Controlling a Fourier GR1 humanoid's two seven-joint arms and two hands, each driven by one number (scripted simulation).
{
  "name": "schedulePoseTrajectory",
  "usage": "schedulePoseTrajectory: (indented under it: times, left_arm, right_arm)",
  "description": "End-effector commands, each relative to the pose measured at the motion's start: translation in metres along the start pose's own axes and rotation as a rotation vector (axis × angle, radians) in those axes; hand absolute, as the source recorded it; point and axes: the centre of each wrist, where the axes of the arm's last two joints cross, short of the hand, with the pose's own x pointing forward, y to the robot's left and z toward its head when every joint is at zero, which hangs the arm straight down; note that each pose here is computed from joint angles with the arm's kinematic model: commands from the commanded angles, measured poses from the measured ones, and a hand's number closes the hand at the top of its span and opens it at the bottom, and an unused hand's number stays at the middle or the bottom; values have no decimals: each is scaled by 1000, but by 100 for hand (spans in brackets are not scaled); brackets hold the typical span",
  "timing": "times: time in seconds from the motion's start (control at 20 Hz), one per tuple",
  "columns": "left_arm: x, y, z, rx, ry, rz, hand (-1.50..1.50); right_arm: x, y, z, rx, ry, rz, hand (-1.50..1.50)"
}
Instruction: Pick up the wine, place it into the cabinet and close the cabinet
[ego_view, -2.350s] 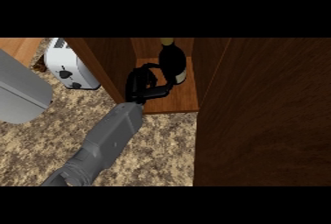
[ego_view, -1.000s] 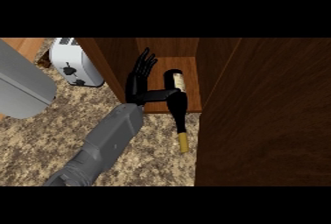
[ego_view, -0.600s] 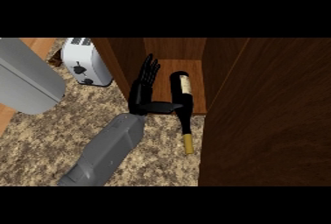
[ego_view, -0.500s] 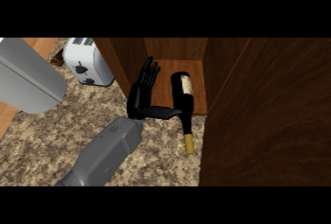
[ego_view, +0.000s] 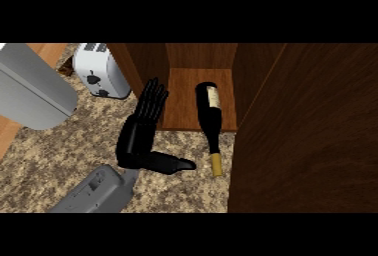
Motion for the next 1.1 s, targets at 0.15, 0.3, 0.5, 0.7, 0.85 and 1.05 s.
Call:
schedulePoseTrajectory:
  times: [0.15,0.3,0.5,0.7,0.85,1.05]
  left_arm:
    - [60,-3,50,14,-16,35,-150]
    - [68,-5,55,29,-40,24,-150]
    - [73,6,84,68,-46,-11,-150]
    - [103,25,109,111,-61,-50,-150]
    - [110,38,124,141,-72,-67,-150]
    - [131,57,133,176,-109,-73,-150]
  right_arm:
    - [-5,-6,0,48,-9,20,-150]
    - [3,0,-4,129,39,91,150]
    - [9,3,-5,343,79,183,150]
    - [15,10,11,447,92,142,150]
    - [20,24,17,495,137,45,150]
    - [28,41,30,562,125,-26,150]
